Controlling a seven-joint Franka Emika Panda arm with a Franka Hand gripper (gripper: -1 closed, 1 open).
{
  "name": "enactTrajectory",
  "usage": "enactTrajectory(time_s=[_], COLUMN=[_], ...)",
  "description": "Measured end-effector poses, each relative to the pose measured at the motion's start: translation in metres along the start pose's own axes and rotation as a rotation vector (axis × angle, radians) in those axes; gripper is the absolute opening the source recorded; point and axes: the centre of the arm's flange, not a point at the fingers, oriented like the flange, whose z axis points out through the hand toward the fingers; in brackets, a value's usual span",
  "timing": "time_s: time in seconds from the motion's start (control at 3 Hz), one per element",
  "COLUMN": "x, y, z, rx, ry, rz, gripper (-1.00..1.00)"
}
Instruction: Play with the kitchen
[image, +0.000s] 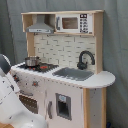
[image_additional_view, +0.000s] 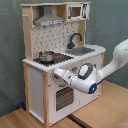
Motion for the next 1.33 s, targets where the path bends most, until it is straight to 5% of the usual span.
enactTrajectory(time_s=[0.67, 1.0, 1.33], x=[0.0035, 0.0038, 0.0037], y=[0.0036, 0.0039, 0.0037], z=[-0.0008, -0.0009, -0.0009], rx=[0.034, 0.039, 0.04], ry=[-0.034, -0.04, -0.042], rz=[0.251, 0.262, 0.263], gripper=[-1.0, -1.0, 1.0])
